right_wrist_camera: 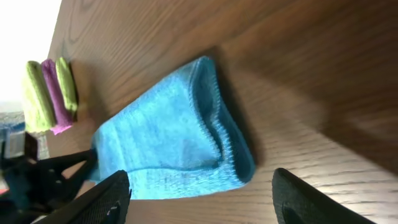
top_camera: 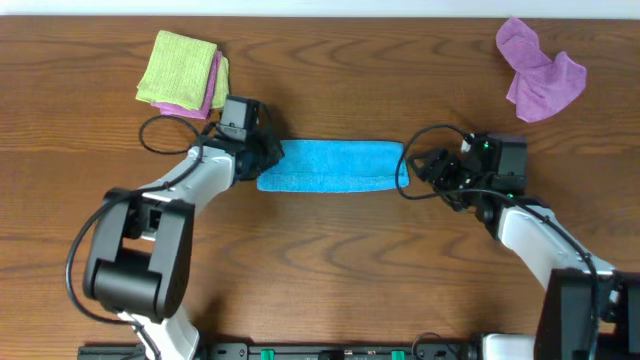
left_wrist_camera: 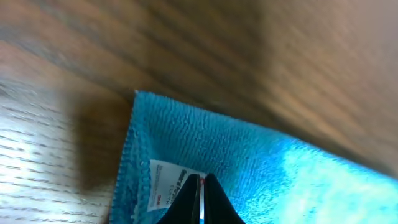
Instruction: Fold the cloth
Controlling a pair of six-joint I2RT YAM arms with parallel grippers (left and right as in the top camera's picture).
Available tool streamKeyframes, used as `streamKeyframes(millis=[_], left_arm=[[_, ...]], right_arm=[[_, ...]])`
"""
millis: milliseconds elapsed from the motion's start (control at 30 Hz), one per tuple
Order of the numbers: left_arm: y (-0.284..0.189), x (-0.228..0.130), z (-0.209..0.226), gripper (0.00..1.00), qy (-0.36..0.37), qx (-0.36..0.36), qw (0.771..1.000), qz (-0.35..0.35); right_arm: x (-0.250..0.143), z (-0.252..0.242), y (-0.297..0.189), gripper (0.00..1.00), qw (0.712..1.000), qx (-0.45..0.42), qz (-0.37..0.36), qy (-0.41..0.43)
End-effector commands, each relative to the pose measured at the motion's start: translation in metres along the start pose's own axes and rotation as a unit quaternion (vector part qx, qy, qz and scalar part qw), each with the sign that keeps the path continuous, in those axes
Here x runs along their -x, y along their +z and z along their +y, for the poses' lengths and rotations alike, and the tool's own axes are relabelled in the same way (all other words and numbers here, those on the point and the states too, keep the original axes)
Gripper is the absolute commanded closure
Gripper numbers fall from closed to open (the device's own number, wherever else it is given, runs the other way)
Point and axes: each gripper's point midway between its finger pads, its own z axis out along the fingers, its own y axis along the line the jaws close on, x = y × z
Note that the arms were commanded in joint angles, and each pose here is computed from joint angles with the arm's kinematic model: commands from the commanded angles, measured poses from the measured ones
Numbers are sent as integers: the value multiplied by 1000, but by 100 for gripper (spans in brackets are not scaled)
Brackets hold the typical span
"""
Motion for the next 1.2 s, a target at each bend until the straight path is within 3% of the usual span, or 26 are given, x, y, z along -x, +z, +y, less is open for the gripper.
streamKeyframes(millis=[0, 633, 800, 1167], left_arm=[[6, -2, -3, 94, 18, 9, 1000, 1], [17, -21, 13, 94, 20, 40, 998, 34], [16, -23, 15, 95, 22, 44, 998, 39], [16, -26, 18, 94, 20, 50, 997, 46]], right_arm=[[-14, 3, 7, 27, 1000, 3, 21, 11], [-38, -11, 38, 27, 998, -24, 56, 16], [-21, -6, 37, 29, 999, -12, 26, -27], [-4, -17, 29, 31, 1000, -15, 5, -18]])
